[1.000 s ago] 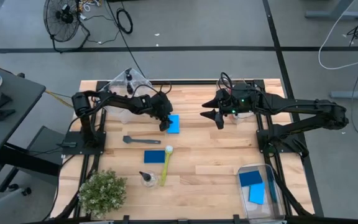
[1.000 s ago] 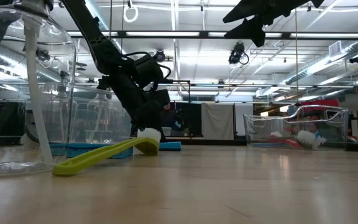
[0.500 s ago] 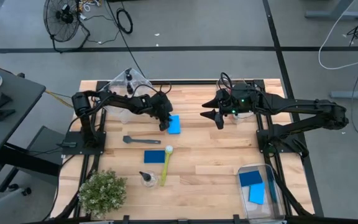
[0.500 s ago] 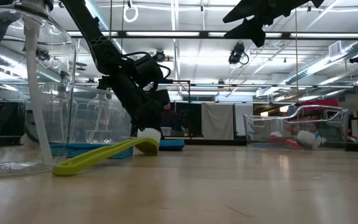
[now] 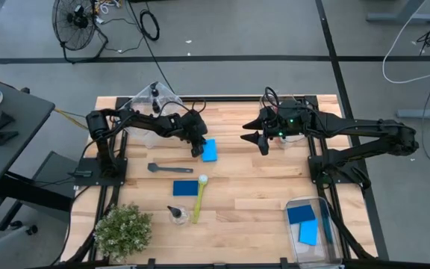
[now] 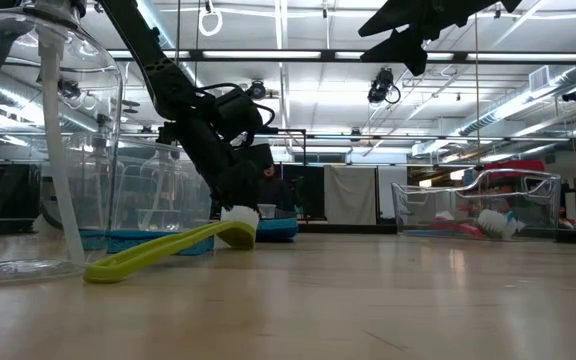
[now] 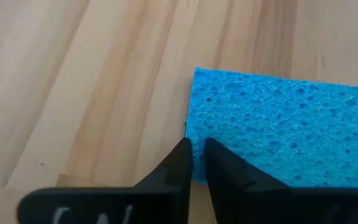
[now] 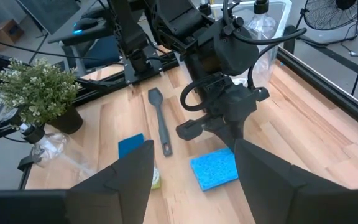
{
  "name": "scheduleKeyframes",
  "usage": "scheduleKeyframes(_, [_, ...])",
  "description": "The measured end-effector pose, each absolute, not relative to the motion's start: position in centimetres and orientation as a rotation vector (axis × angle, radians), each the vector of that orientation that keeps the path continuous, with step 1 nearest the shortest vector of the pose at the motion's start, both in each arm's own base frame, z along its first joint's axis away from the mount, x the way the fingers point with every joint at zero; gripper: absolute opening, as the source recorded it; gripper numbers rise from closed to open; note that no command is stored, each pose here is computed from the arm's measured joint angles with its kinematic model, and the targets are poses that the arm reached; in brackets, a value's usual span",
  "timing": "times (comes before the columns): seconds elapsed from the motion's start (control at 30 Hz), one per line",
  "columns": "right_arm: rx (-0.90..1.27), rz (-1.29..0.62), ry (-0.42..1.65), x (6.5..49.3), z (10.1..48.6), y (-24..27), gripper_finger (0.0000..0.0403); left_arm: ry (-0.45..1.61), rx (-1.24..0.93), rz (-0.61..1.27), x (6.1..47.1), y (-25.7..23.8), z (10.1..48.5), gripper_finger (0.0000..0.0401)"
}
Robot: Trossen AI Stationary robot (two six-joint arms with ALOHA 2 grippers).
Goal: Pick & Place Kitchen Sink Supplies
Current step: Put the light blue sponge into the bottom transparent bin
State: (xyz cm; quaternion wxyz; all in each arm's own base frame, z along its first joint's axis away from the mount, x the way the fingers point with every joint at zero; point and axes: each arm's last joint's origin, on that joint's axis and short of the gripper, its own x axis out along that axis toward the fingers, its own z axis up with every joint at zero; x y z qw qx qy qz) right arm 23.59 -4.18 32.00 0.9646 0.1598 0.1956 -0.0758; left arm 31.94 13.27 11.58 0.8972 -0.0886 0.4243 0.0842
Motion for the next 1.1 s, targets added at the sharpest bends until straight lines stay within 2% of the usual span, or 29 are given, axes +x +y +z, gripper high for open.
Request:
scheduleKeyframes(0.23, [0.323,-0.153,0.395,23.6,32.0,-4.2,0.0224,0.875,-0.225,0.163,31.9,13.2,11.8,0.0006])
scheduleKeyframes(0.47, [0.323,-0.153,0.391,23.6,32.0,-4.2,0.0224,0.853,-0.24,0.152,31.7,12.9,12.8,0.0004])
scheduleKeyframes(0.8, [0.32,-0.149,0.361,23.7,32.3,-4.2,0.0224,0.69,-0.2,0.182,31.3,12.8,17.7,0.0003])
scheduleKeyframes(1.1, [0.308,-0.207,0.348,23.7,32.4,-4.4,0.0224,0.52,-0.027,0.245,30.1,12.5,23.8,0.0002])
